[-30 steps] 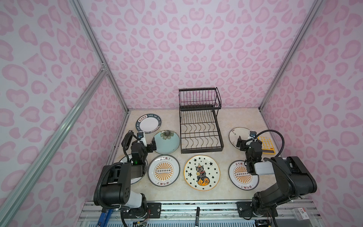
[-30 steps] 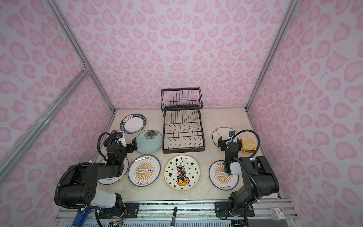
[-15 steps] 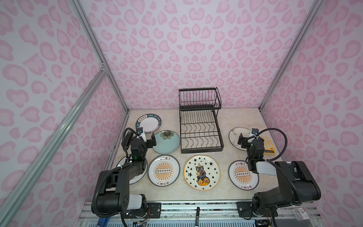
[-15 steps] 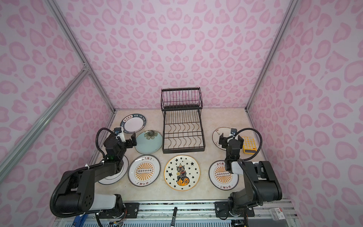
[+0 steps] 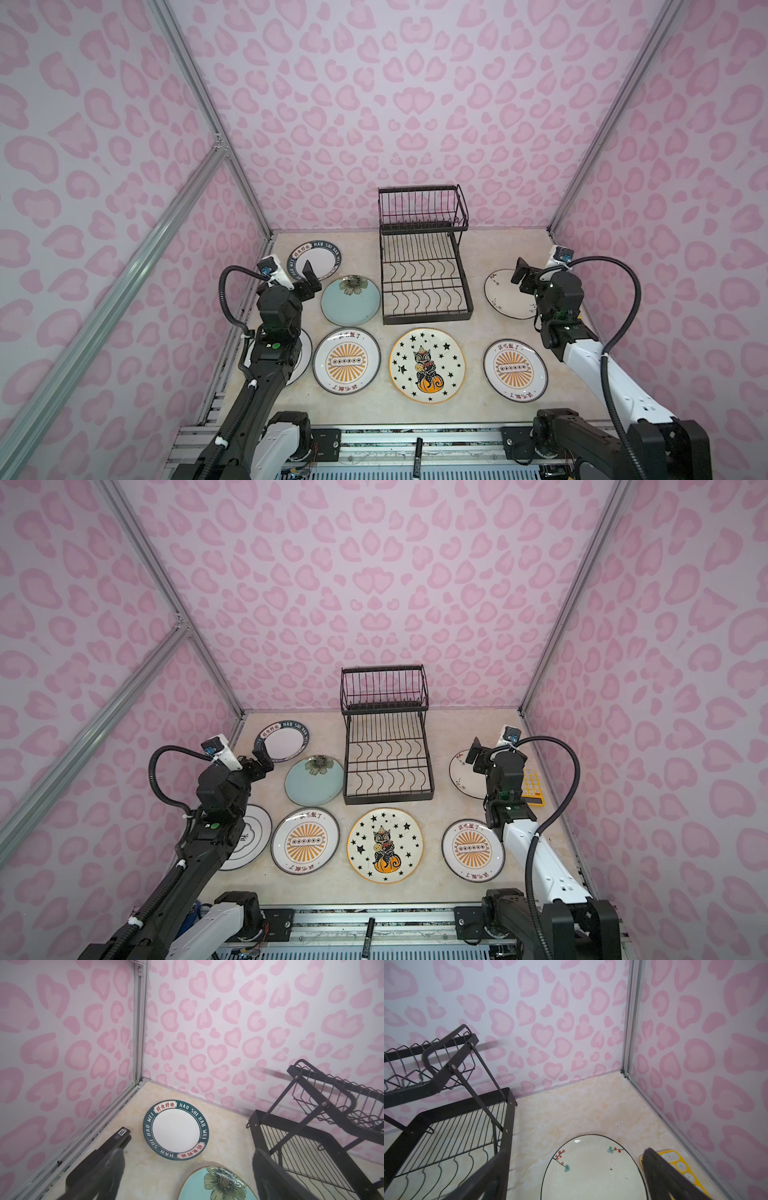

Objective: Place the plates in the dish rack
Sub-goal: 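Lower the right gripper to the white berry-sprig plate while the left arm nears the rack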

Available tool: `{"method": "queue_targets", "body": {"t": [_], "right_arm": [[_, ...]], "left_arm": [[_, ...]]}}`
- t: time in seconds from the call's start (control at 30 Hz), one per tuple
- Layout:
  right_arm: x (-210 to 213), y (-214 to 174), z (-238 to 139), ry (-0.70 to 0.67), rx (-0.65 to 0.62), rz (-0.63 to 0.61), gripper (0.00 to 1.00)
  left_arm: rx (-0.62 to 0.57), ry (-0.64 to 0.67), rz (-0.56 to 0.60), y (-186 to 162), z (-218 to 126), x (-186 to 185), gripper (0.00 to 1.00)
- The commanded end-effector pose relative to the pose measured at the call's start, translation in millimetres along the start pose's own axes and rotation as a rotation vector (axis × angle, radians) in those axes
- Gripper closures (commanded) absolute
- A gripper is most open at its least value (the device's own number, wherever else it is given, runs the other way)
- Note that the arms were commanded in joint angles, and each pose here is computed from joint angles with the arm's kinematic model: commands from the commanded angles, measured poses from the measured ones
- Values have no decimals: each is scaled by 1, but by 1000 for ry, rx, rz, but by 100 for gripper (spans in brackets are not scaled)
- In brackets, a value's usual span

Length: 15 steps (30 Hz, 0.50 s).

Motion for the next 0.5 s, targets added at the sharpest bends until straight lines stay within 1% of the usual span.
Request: {"method": "queue_targets", "body": {"t": [0.0,0.07,0.17,0.2,0.33,0.47], "right_arm": [[-3,-24,-11,45,194,74,0],[-10,-24,-14,66,224,118,0],[-28,-30,-18,45,263,199,0],[-35,-33,-18,35,275,236,0],[-50,-45,-14,81,338,402,0],[-62,-63,-6,43,431,504,0]], "left_arm": [[143,52,-19,-15,-9,1,2],[167,46,-39,-14,-14,-4,2],[198,24,-67,-13,-20,-8,2],[209,5,-71,-14,-22,-11,2],[229,-45,-98,-14,-24,-17,2],[238,-46,-113,-11,-24,-20,2]]}}
Point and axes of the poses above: each gripper's point midway between its finger pads, its own z axis out along the fingers, its own x axis along the line the jaws close on, y = z × x, the point moved 6 cm from there along -z, back along the fingers, and after that the axes turned 7 degrees about -z, right-handed, at the moved point
